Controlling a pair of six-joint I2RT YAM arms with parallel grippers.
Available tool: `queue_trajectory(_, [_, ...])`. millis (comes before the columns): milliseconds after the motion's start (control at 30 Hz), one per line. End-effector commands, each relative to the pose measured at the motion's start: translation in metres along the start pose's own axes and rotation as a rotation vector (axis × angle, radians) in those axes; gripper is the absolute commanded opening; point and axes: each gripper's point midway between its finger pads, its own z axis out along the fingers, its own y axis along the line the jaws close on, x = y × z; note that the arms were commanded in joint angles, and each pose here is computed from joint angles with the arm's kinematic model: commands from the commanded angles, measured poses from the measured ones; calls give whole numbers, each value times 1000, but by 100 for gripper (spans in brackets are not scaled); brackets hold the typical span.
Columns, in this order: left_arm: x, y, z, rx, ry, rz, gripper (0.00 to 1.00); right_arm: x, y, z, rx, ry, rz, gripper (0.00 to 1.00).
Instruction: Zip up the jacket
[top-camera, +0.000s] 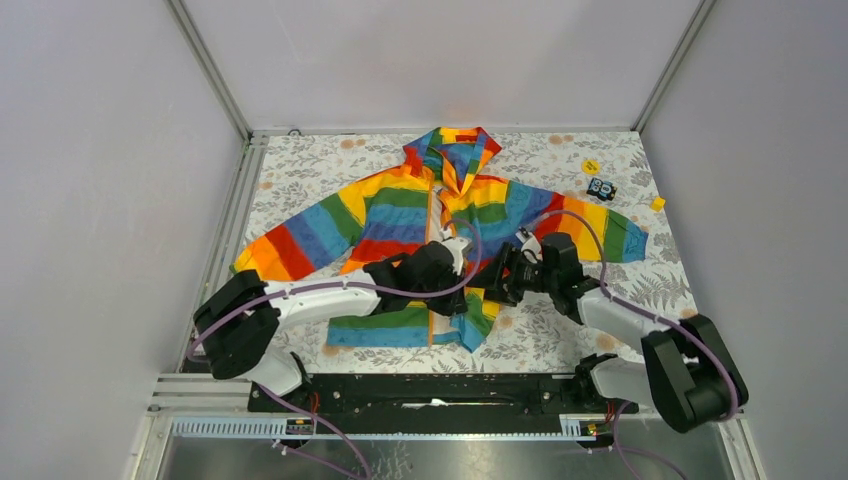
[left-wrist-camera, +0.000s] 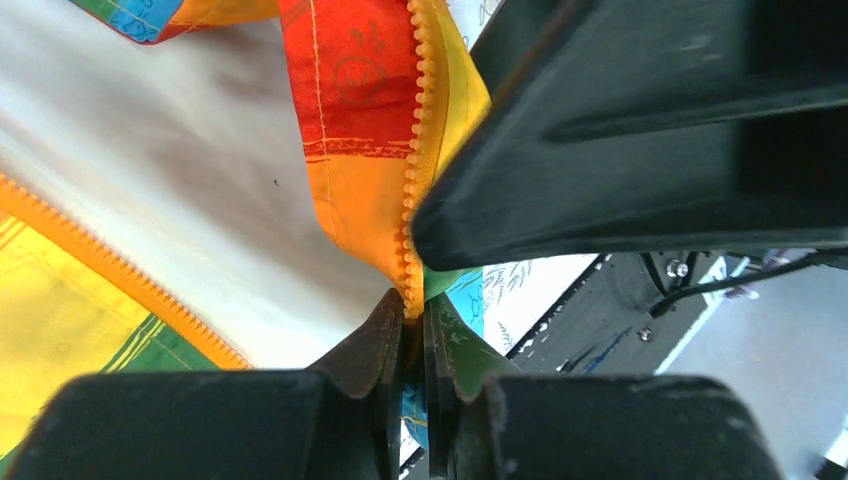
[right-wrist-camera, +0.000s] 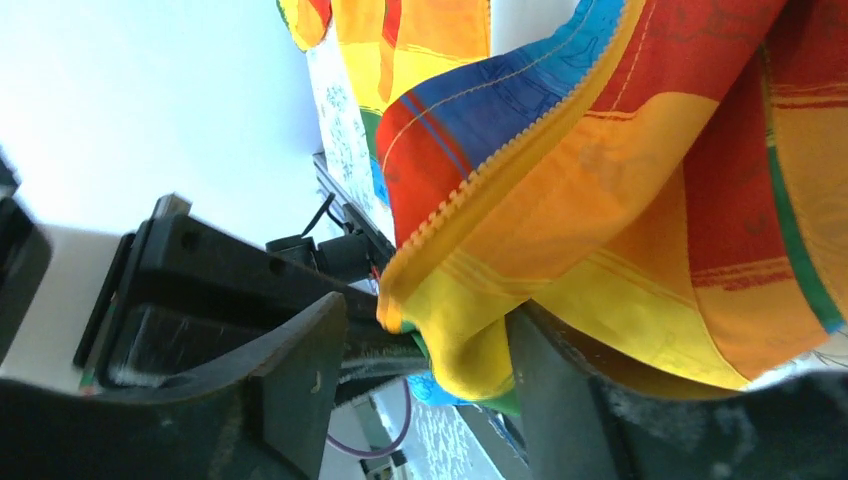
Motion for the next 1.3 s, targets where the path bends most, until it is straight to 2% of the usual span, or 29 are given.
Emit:
queue_trajectory(0, [-33,-12,0,-109,-113,66,8,-7,24,16,-80,-7,41,60])
queue_trajectory(67, [-36,-12,1,-170,-116,79,11,-8,23,20,-84,-12,51,51])
queue_trajectory(200, [-44,-23,5,-192,-125,85,17,-13,22,25,-101,-27,14,22])
queue_trajectory(300, [-46,-29,-1,-175,-123,77,33,-17,30,25,-166,-9,-72,9])
queue_trajectory(367, [-44,-35,-12,-134,-124,78,50,-18,41,21,-264,18,-155,4])
queue_trajectory(433, [-43,-42,-27,-49,-128,63,63,-14,57,14,-391,53,-228,3])
queue_trajectory(533, [-41,-57,-52,198,-112,-26,73,-4,81,0,-574,99,-310,3])
queue_trajectory(633, [-49,-50,-72,322,-154,-119,72,-5,79,3,-610,125,-294,0])
queue_trajectory(800, [-48,-43,-75,392,-174,-161,56,-2,67,9,-585,147,-262,0])
queue_trajectory(933, [-47,-48,-68,457,-161,-184,48,-1,73,4,-594,147,-266,0])
queue_trajectory(1100, [-42,-46,-52,480,-130,-199,46,-2,76,4,-597,142,-258,0])
queue_trajectory(1267, [-42,-43,-45,478,-134,-158,53,0,78,0,-601,149,-262,0])
